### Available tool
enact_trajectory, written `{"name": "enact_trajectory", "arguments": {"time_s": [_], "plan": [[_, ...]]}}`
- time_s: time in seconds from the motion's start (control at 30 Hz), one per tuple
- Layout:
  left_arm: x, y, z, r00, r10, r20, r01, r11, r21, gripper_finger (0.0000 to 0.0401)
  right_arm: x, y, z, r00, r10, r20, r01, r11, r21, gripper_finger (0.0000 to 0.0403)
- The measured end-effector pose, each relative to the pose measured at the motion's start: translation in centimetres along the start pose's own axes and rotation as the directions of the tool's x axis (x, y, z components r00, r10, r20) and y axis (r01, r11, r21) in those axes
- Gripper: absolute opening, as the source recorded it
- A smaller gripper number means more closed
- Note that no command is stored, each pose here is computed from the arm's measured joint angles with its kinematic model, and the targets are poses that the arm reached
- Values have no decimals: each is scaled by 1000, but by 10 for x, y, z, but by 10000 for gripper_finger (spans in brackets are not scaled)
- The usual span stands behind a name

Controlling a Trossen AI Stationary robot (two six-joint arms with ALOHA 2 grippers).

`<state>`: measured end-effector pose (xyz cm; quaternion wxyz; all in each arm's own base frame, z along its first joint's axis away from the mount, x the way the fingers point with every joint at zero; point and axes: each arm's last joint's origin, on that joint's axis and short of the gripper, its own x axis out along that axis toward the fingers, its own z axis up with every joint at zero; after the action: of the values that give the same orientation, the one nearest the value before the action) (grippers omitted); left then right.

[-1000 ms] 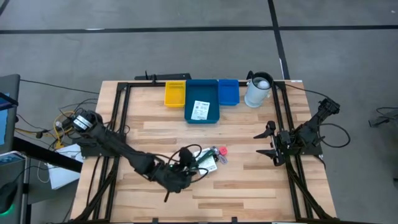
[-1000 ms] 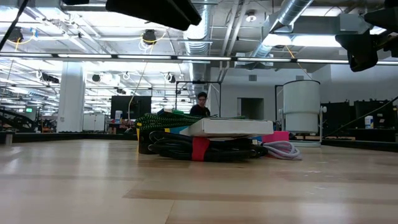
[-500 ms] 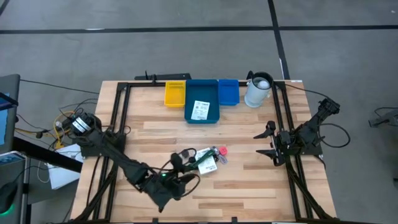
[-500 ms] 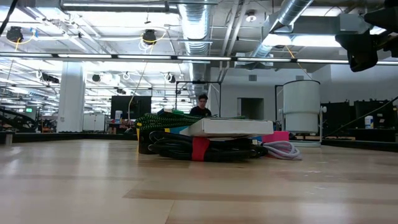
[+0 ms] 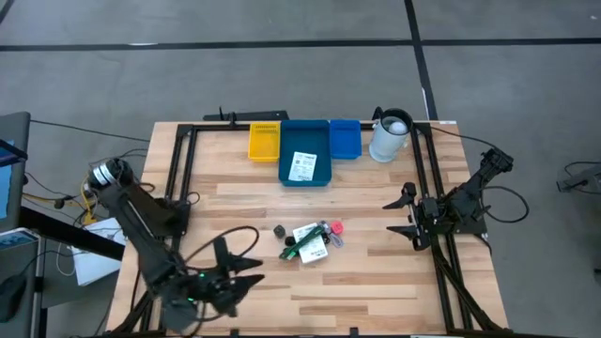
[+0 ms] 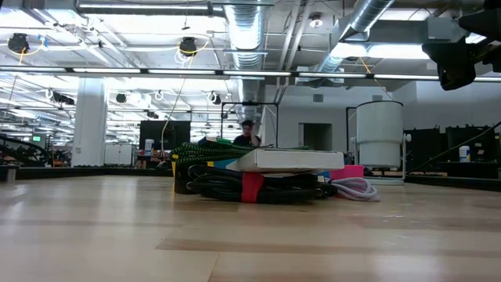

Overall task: Pick and place items into bin
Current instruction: Put the white box into the dark blue bin

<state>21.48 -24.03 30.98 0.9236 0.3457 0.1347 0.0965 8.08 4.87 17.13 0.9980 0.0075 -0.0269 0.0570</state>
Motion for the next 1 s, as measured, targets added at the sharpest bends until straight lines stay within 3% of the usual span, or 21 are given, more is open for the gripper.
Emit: {"name": "enact_trajectory", "arguments": {"time_s": [0.2, 0.6, 0.73, 0.87, 1.0], "plan": [[-17, 38, -7, 986, -164, 10, 164, 986, -21, 164, 0, 0, 0, 1000, 0, 0, 0, 1000, 0, 276], [-30, 102, -44, 983, -86, -163, 86, 996, -5, 164, 0, 0, 4, 999, -2, 39, 2, 1000, -9, 276], [-36, 116, -50, 983, -78, -167, 76, 997, -20, 164, 0, 0, 6, 999, -2, 52, 3, 1000, -16, 276], [-45, 137, -53, 981, -156, -115, 146, 984, -98, 164, -1, -1, 11, 995, -6, 102, 4, 1000, 17, 276], [-54, 163, -62, 965, -259, -47, 241, 940, -241, 164, -4, -3, 28, 967, -25, 252, -6, 992, 123, 276]]}}
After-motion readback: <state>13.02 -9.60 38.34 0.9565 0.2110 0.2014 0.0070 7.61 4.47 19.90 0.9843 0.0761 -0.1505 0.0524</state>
